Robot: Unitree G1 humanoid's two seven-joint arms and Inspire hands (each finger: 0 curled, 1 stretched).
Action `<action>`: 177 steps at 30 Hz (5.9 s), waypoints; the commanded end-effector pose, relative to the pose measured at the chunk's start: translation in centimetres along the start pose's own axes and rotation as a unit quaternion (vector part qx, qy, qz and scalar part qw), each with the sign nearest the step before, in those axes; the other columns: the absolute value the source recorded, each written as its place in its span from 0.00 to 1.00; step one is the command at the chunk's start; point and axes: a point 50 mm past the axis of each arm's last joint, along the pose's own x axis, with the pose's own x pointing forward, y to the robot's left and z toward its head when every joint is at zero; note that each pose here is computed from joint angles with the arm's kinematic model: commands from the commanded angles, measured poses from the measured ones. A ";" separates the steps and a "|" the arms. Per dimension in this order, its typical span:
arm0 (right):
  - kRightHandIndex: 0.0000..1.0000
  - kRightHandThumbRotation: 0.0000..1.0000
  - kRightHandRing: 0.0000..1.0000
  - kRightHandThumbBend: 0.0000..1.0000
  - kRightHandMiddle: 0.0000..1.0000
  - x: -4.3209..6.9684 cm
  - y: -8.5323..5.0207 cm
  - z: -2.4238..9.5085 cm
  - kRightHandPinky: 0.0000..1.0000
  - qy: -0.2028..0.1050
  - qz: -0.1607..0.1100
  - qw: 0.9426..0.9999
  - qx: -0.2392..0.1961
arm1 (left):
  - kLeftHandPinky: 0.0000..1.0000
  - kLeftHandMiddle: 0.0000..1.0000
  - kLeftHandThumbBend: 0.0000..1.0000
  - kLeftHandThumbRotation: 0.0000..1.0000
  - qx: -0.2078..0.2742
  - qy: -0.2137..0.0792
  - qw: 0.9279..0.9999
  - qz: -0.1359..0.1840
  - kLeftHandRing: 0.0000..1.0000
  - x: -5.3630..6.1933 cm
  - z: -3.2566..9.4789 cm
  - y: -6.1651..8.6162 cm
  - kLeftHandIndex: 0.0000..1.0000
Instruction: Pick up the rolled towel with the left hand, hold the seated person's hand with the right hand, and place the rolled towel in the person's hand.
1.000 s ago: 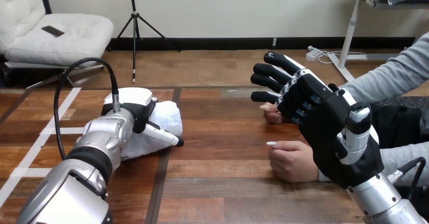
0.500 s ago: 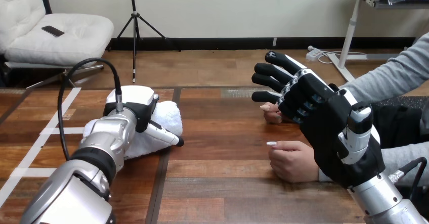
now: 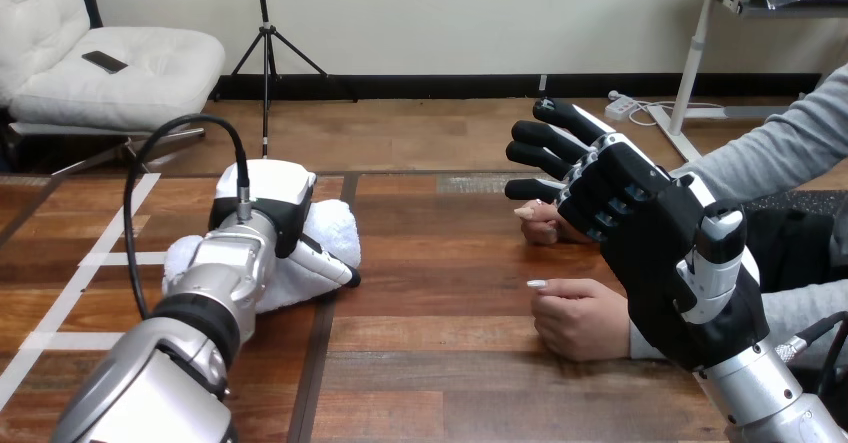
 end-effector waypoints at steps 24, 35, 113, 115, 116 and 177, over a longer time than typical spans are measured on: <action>0.87 1.00 0.86 1.00 0.86 1.0 -0.4 2.2 0.74 -0.053 0.003 0.998 -0.025 | 0.58 0.72 0.96 0.02 0.029 0.012 0.999 0.039 0.66 0.2 1.2 1.5 0.71; 0.87 1.00 0.86 1.00 0.86 1.0 -0.3 2.3 0.73 -0.054 0.001 0.998 -0.023 | 0.40 0.63 0.98 0.07 0.027 0.034 0.999 -0.015 0.54 0.3 1.1 2.0 0.62; 0.87 1.00 0.88 1.00 0.87 1.1 -0.7 2.6 0.74 -0.058 -0.008 0.998 -0.025 | 0.18 0.39 0.72 0.00 -0.088 0.052 0.994 0.027 0.27 0.2 0.8 2.7 0.57; 0.87 1.00 0.88 1.00 0.87 1.1 -0.7 2.6 0.74 -0.058 -0.007 0.998 -0.026 | 0.19 0.39 0.72 0.00 -0.098 0.049 0.993 0.034 0.28 0.2 0.8 2.7 0.57; 0.87 1.00 0.88 1.00 0.87 1.1 -0.7 2.6 0.74 -0.058 -0.007 0.998 -0.027 | 0.19 0.39 0.72 0.00 -0.101 0.048 0.993 0.036 0.28 0.2 0.8 2.7 0.57; 0.88 1.00 0.88 1.00 0.87 1.1 -0.9 1.8 0.78 -0.038 -0.010 0.999 -0.026 | 0.25 0.40 0.69 0.00 -0.367 -0.069 0.900 0.224 0.31 -1.8 0.1 5.0 0.44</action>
